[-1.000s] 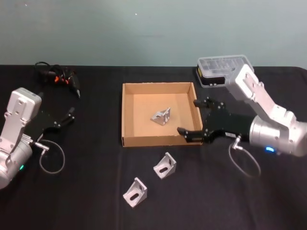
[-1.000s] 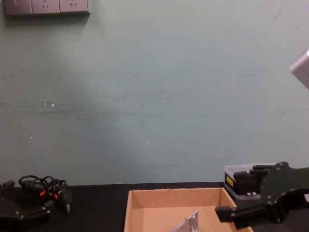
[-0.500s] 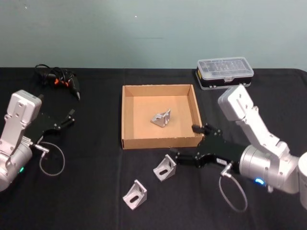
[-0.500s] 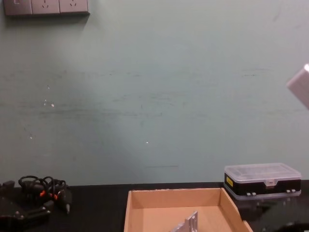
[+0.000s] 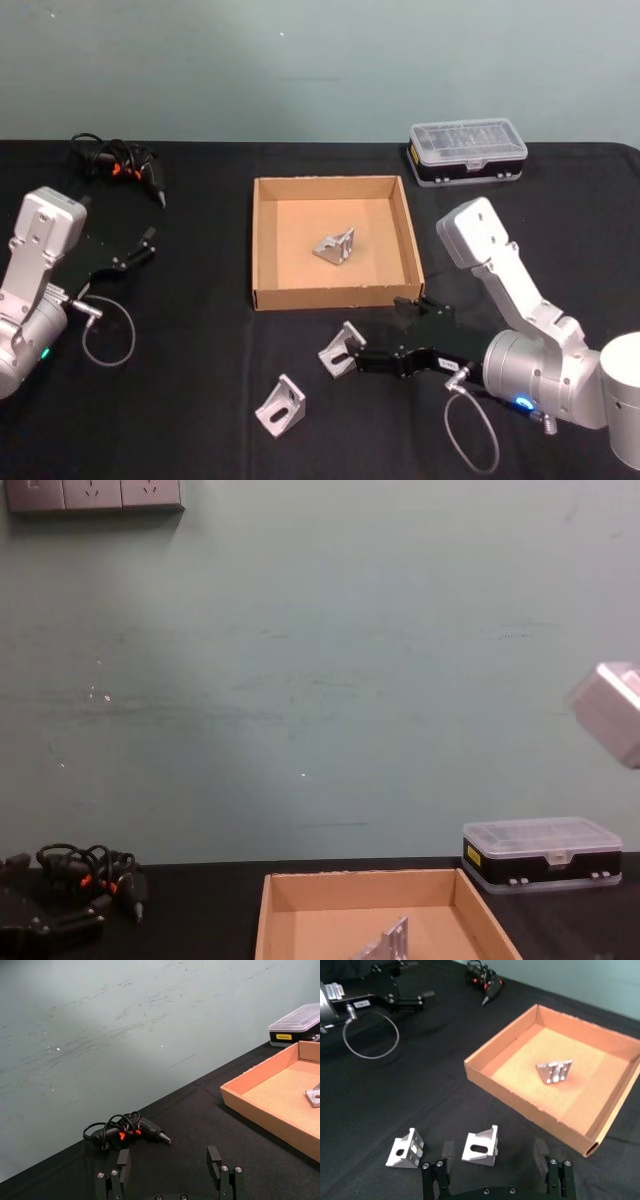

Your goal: Use one hand to pick up the angle iron from the table and place it into the box.

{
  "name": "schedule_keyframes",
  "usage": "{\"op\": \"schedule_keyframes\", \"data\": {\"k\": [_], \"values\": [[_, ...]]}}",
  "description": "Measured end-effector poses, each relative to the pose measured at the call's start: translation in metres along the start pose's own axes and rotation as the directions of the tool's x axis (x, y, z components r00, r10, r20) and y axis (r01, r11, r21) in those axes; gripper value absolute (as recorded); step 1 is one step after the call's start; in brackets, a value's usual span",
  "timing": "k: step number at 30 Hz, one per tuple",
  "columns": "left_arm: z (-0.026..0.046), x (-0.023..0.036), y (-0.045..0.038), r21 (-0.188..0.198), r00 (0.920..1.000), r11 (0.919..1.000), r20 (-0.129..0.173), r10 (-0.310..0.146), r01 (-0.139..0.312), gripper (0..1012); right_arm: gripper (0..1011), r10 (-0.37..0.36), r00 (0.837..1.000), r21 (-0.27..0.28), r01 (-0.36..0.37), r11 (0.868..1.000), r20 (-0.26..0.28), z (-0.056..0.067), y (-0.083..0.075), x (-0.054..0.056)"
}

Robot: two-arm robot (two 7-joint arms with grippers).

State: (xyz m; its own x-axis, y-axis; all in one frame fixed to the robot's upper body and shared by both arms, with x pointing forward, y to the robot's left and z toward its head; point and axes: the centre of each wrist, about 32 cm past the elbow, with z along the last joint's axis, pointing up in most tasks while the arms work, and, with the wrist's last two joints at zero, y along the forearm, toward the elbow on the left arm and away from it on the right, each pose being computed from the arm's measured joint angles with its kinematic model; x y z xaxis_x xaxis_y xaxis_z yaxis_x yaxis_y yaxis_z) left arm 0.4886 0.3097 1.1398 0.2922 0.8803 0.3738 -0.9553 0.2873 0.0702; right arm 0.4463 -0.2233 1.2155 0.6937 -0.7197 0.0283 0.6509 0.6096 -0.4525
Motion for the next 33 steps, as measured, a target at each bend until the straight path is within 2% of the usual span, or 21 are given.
{"op": "schedule_keyframes", "data": {"k": [7, 17, 33], "values": [[0.0000, 0.0000, 0.0000, 0.000, 1.0000, 1.0000, 0.000, 0.000, 0.000, 1000, 1000, -0.008, 0.998, -0.045, 0.005, 0.999, -0.059, 0.000, 0.009, 0.002], [0.0000, 0.0000, 0.0000, 0.000, 1.0000, 1.0000, 0.000, 0.000, 0.000, 1000, 1000, 0.009, 0.996, -0.062, -0.014, 0.998, -0.086, 0.000, 0.025, 0.000], [0.0000, 0.0000, 0.0000, 0.000, 1.0000, 1.0000, 0.000, 0.000, 0.000, 1000, 994, 0.013, 0.994, -0.069, -0.020, 0.997, -0.111, -0.007, 0.039, 0.001]]}}
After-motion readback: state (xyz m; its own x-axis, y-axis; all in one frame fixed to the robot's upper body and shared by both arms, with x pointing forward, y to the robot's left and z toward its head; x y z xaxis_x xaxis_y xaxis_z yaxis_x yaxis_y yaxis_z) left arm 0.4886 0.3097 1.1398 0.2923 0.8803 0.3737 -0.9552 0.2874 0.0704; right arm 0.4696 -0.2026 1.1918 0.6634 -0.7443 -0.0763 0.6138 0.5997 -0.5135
